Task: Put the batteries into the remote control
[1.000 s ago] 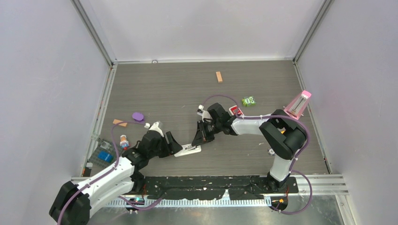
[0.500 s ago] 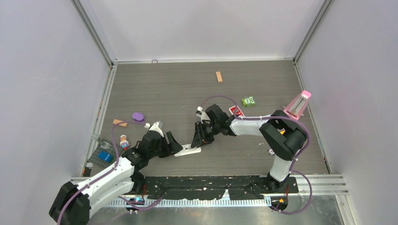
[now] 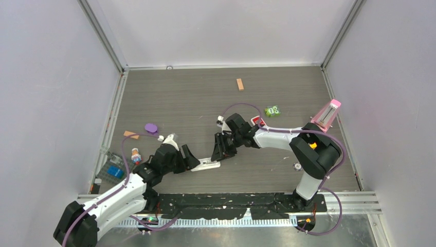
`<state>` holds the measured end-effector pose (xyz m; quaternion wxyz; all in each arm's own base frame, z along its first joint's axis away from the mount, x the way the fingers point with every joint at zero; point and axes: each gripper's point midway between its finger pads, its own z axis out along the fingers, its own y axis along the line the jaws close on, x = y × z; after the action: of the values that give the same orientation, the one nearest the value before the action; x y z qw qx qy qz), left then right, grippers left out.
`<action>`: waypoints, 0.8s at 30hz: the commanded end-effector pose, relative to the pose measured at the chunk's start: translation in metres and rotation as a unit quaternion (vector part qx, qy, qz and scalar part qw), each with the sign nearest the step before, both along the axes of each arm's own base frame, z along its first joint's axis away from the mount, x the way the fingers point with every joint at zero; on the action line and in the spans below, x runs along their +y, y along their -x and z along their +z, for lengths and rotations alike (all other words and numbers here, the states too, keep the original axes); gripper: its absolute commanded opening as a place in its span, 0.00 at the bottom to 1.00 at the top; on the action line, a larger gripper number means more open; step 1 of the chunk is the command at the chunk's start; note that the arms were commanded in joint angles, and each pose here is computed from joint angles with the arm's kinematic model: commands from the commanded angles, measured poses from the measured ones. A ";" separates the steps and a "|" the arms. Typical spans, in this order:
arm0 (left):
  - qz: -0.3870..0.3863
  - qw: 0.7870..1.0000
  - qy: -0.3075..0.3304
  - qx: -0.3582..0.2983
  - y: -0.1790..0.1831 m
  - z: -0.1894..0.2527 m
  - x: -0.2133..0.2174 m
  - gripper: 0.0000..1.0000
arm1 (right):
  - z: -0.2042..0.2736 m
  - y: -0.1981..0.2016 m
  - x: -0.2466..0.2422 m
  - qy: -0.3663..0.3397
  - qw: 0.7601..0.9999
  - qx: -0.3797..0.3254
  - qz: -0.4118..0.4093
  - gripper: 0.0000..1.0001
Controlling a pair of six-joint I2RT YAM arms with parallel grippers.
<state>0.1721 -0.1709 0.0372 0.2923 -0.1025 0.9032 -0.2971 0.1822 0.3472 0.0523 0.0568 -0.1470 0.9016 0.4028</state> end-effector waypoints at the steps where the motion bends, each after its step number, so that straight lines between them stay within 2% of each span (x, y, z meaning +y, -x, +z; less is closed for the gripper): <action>1: 0.003 0.999 -0.034 0.018 0.008 -0.016 0.013 0.68 | 0.023 -0.009 0.005 -0.014 0.999 -0.038 0.004 0.39; 6: 0.003 0.999 -0.035 0.018 0.008 -0.015 0.013 0.68 | 0.021 -0.006 0.005 -0.013 0.999 -0.034 0.008 0.27; 17: -0.001 0.999 -0.033 0.018 0.008 -0.015 0.011 0.68 | 0.017 -0.005 0.012 -0.021 0.999 -0.029 0.009 0.14; 24: -0.006 0.999 -0.034 0.019 0.008 -0.015 0.010 0.68 | 0.012 -0.009 0.013 -0.013 0.999 -0.040 0.011 0.12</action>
<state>0.1717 -0.1704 0.0361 0.2914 -0.1013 0.9044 -0.2948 0.1790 0.3459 0.0503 0.0556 -0.1526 0.9042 0.3949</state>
